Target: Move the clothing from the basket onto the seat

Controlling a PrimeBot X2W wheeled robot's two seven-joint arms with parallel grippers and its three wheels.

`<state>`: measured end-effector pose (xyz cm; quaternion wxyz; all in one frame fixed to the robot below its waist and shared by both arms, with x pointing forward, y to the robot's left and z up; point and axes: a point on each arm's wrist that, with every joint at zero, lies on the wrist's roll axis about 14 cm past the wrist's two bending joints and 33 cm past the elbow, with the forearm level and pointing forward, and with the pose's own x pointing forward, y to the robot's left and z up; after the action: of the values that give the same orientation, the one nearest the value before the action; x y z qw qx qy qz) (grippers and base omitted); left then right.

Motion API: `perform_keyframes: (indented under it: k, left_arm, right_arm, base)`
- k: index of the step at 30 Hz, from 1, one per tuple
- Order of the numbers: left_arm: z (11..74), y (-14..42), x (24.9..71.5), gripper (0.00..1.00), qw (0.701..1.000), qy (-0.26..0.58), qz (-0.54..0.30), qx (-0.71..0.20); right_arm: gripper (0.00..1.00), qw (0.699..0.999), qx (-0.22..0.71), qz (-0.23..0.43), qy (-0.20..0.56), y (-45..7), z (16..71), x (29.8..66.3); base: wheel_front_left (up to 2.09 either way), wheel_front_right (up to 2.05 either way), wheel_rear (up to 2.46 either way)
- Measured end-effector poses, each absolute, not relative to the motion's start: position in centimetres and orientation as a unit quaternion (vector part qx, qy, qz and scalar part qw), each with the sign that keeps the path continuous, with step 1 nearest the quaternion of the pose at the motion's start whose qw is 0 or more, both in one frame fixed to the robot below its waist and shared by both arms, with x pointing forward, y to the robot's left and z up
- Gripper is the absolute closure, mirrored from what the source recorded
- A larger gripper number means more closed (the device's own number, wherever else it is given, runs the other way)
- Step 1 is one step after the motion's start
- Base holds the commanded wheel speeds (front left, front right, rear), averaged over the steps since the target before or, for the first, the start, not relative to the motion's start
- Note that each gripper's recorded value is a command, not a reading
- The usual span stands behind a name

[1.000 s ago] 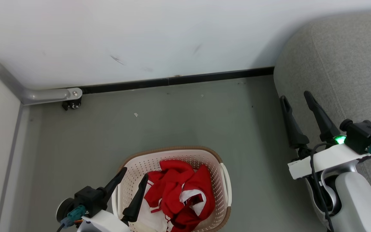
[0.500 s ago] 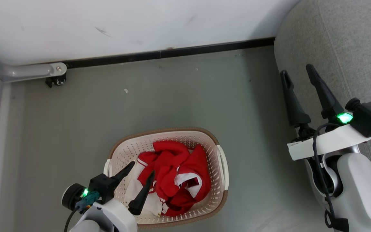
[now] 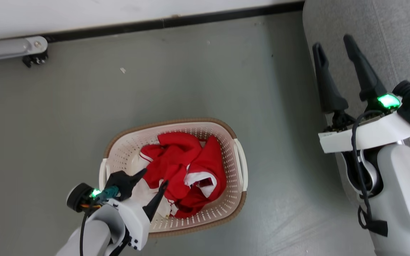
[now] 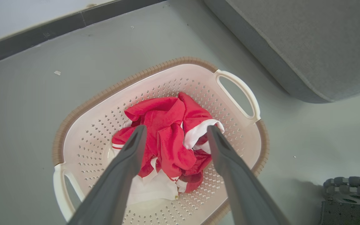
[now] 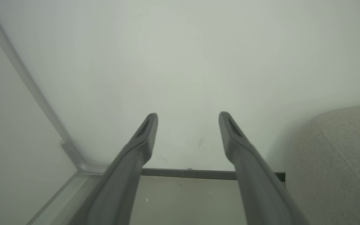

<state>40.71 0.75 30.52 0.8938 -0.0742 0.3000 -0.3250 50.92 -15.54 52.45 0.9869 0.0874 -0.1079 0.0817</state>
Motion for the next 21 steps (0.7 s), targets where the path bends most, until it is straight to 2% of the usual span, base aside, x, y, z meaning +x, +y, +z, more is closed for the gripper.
perform_keyframes:
  k: [15,21]
  left_arm:
    - [24.1,-0.4,40.2,0.0,0.847,0.394,-0.353,-0.05]
    - [22.8,-1.0,40.8,0.0,0.838,0.407,-0.361,-0.048]
  right_arm:
    - [0.0,0.988,0.084,0.079,-0.107,-16.1,50.4,54.0]
    - [0.0,0.989,0.084,0.076,-0.093,-16.3,48.8,54.5]
  base:
    - [0.0,0.0,0.0]
    - [0.0,0.0,0.0]
